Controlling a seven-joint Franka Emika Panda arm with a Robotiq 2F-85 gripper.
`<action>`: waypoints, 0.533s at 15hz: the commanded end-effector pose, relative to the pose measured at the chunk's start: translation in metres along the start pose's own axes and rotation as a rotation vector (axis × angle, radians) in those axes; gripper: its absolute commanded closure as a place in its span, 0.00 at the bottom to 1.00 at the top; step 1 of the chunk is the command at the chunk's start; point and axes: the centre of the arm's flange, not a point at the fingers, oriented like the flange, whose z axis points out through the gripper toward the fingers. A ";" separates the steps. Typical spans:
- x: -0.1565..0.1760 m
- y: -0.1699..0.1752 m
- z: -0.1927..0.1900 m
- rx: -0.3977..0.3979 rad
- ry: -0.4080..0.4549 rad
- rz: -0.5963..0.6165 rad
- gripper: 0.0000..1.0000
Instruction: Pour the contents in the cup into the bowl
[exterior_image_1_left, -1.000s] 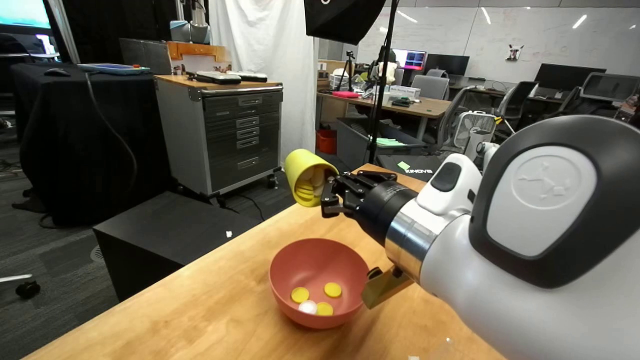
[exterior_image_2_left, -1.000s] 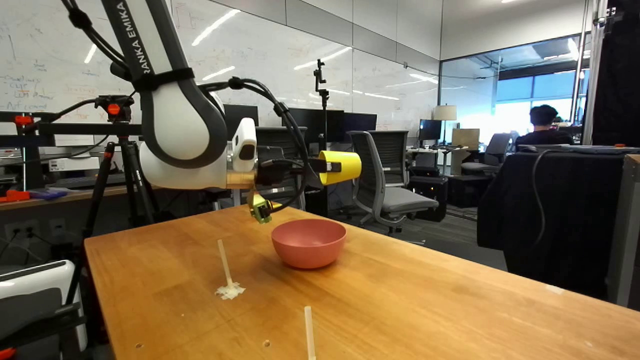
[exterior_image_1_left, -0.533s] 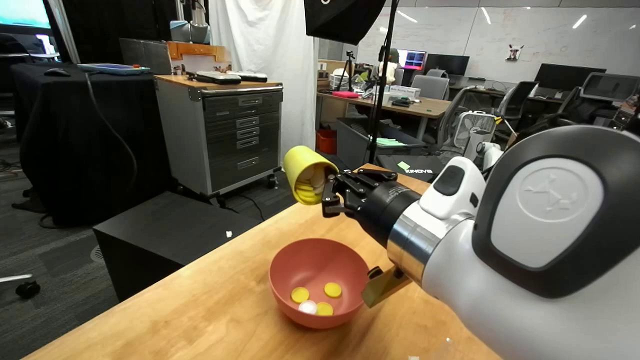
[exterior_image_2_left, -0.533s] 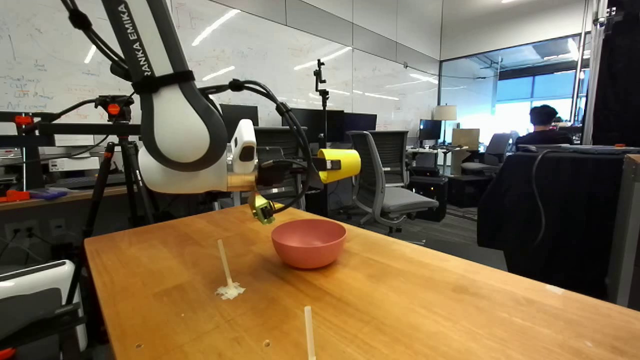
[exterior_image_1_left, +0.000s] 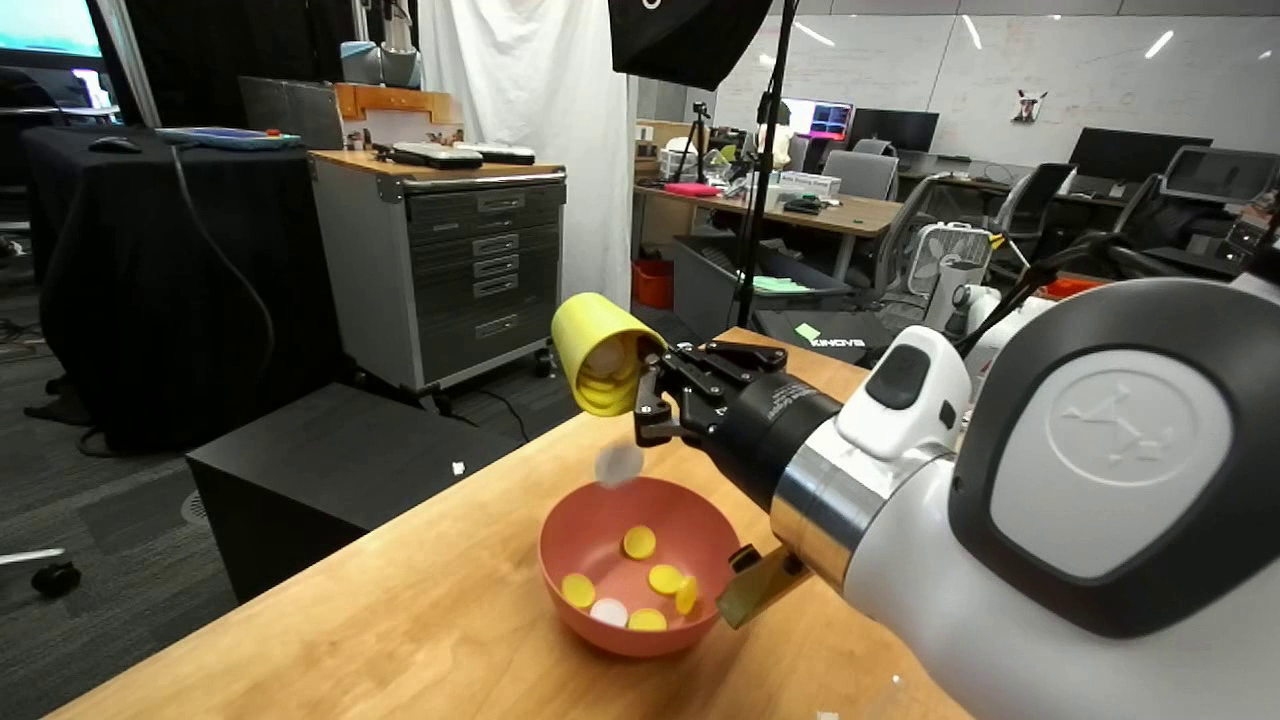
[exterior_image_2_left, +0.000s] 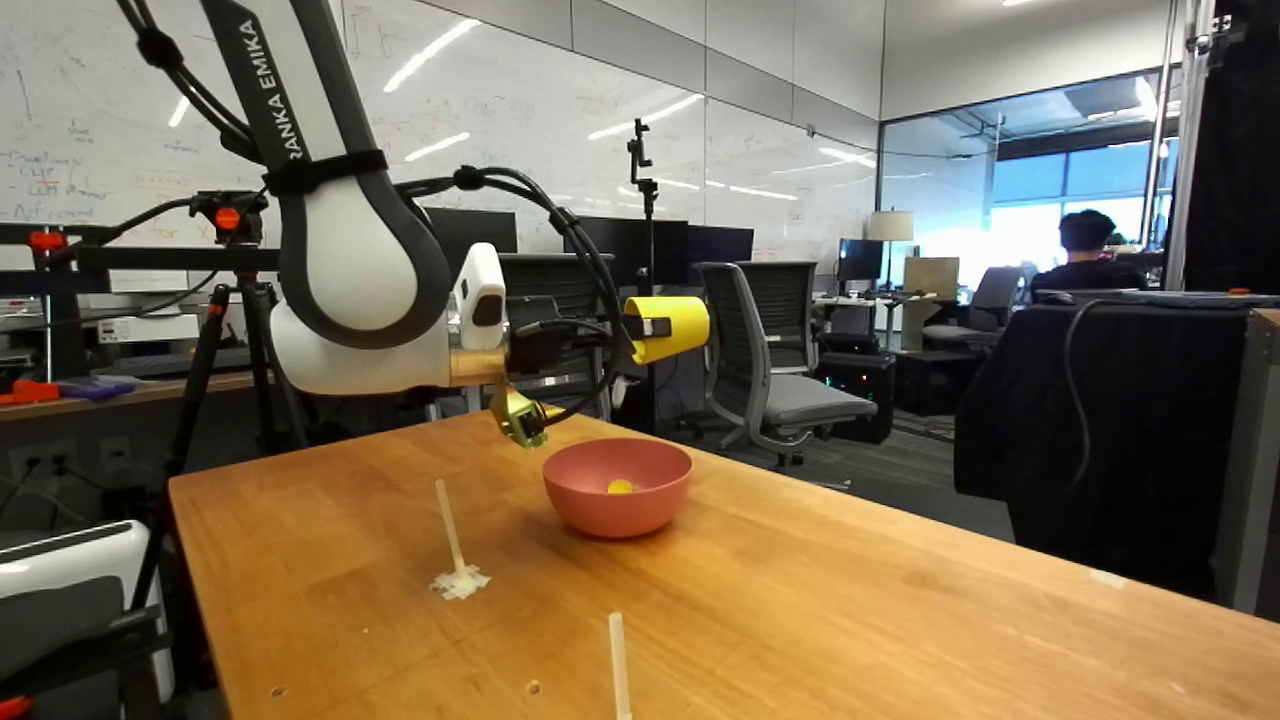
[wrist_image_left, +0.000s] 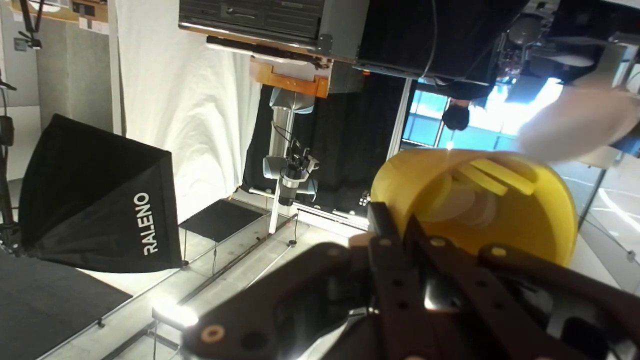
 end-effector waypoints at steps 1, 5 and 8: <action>-0.001 0.005 0.001 0.013 0.048 0.021 0.95; 0.000 0.004 0.000 0.021 0.057 0.021 0.95; 0.001 0.003 0.001 0.025 0.062 0.019 0.95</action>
